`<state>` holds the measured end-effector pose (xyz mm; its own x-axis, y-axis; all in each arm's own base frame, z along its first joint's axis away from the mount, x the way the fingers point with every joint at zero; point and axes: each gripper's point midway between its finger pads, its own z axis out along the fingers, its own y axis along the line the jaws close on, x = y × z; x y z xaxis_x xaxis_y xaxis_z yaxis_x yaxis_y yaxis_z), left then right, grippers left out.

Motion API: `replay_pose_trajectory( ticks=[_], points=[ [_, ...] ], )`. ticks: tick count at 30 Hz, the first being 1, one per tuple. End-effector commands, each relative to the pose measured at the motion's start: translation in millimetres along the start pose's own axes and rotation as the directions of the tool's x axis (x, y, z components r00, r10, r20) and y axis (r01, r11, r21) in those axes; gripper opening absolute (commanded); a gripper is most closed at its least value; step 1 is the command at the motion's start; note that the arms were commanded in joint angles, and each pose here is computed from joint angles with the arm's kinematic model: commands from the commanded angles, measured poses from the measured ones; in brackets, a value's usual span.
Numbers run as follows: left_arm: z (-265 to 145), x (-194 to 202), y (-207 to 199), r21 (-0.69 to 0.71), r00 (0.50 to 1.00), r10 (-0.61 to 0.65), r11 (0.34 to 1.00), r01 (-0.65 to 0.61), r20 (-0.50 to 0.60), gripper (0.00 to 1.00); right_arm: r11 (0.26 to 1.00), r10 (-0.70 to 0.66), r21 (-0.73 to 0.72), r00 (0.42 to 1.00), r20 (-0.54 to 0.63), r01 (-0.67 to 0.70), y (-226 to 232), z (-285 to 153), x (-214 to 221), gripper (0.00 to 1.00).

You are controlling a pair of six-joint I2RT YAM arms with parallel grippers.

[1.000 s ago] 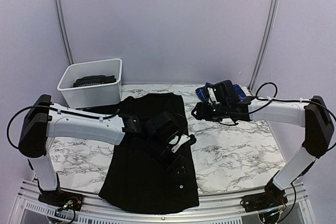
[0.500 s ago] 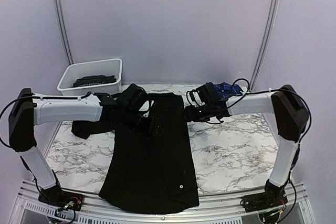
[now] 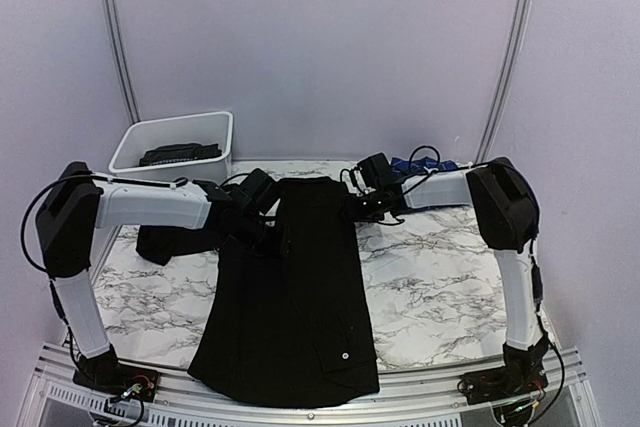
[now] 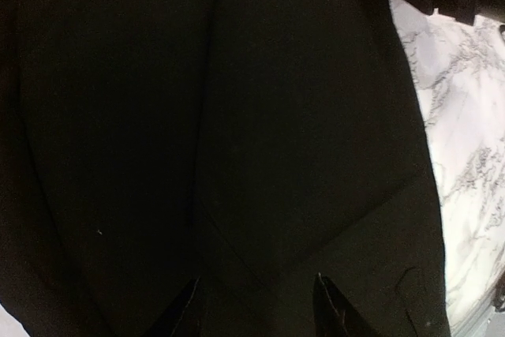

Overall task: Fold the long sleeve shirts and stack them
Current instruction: Move the 1/3-folded shirt to the center of the board.

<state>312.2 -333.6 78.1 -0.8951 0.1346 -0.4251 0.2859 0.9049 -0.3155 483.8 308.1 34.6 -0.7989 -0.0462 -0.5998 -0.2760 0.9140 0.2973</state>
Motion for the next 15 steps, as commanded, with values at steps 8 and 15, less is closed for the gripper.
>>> replay_pose_trajectory(
  ticks=[8, 15],
  points=[
    [49.3, 3.9, 16.2, -0.1, 0.999, -0.021, 0.995, 0.016, -0.049, 0.42, 0.997, -0.027, 0.067, 0.999, -0.046, 0.03, -15.1, 18.4, 10.1, 0.12],
    [69.2, 11.2, -6.0, -0.088, 0.997, -0.039, 0.996, 0.033, -0.067, 0.41, 0.99, -0.038, 0.134, 0.999, -0.029, 0.042, -41.6, 9.3, -6.5, 0.0]
  ],
)
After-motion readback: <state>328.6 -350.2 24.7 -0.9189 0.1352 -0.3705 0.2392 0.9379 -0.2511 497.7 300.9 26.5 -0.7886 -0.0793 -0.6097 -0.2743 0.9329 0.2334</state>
